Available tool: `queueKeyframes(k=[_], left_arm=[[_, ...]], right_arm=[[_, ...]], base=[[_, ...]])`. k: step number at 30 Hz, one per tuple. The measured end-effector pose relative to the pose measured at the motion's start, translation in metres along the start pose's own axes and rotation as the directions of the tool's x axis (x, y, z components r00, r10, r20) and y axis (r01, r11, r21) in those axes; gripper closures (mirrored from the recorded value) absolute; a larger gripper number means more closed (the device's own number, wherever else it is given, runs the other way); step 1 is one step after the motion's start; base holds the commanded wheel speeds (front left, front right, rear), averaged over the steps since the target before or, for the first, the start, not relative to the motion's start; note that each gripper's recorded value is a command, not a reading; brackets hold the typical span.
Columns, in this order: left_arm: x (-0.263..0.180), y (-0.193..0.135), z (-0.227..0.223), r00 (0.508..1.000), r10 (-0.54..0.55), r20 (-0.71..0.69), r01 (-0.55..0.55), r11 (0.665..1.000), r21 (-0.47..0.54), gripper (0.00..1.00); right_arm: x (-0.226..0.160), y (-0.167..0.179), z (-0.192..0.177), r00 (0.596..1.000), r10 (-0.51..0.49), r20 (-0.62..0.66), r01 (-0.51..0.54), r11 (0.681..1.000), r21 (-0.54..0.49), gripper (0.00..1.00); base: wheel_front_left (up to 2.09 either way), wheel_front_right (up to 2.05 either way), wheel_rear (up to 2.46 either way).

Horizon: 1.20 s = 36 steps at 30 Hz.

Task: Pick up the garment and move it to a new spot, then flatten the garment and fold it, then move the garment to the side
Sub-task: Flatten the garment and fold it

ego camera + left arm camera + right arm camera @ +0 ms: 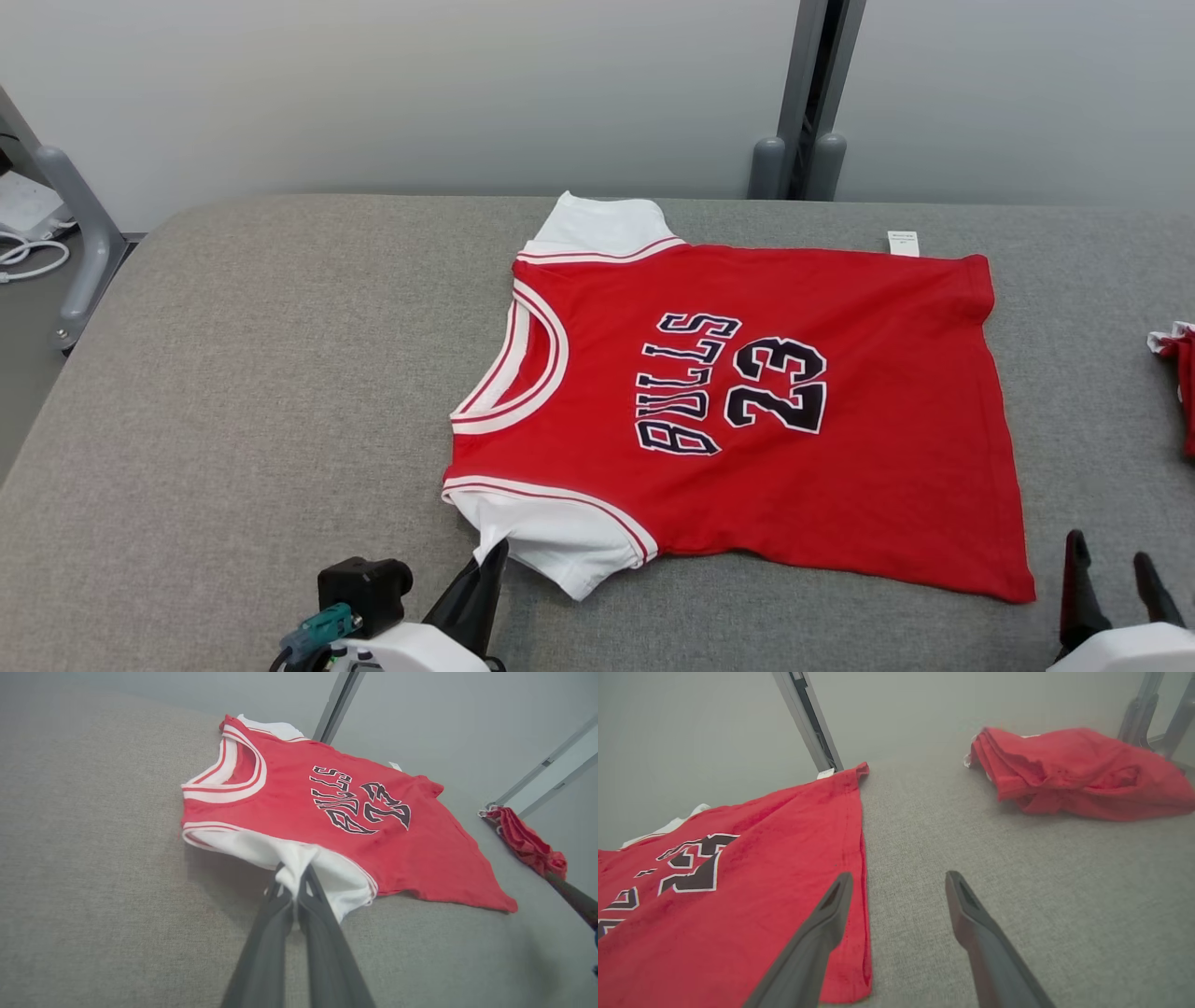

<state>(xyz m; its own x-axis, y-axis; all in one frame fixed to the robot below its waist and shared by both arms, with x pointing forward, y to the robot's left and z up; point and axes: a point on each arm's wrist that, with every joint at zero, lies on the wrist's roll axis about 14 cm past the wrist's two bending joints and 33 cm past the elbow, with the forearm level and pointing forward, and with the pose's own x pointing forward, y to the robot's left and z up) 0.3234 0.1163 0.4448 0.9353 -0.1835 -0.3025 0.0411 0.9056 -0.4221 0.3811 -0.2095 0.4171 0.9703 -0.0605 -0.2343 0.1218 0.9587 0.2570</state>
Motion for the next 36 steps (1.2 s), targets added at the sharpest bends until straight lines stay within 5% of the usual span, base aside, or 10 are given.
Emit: queueKeyframes(k=[9,16,20,27,36], left_arm=[[-0.003,-0.008,0.009,1.000,-0.021,0.018,0.021,1.000,0.004,1.00],[-0.004,-0.011,0.010,0.999,-0.029,0.023,0.029,1.000,0.005,1.00],[-0.005,-0.011,0.010,0.999,-0.030,0.022,0.030,1.000,0.006,1.00],[-0.006,-0.015,0.019,0.998,-0.044,0.049,0.045,0.999,-0.029,1.00],[-0.003,-0.053,0.092,0.954,-0.177,0.240,0.211,0.970,-0.122,1.00]], right_arm=[[-0.010,0.013,-0.057,0.982,0.028,-0.186,-0.017,0.998,0.057,0.00],[-0.005,0.023,-0.064,0.977,0.038,-0.209,-0.011,0.991,0.132,0.00],[-0.003,0.035,-0.068,0.971,0.071,-0.228,-0.036,0.987,0.154,1.00],[0.003,0.048,-0.054,0.979,0.103,-0.177,-0.069,0.979,0.193,1.00],[0.026,0.072,0.057,0.975,0.189,0.113,-0.205,0.967,0.150,1.00]], base=[[0.00,0.00,0.00],[0.00,0.00,0.00],[0.00,0.00,0.00],[0.00,0.00,0.00],[0.00,0.00,0.00]])
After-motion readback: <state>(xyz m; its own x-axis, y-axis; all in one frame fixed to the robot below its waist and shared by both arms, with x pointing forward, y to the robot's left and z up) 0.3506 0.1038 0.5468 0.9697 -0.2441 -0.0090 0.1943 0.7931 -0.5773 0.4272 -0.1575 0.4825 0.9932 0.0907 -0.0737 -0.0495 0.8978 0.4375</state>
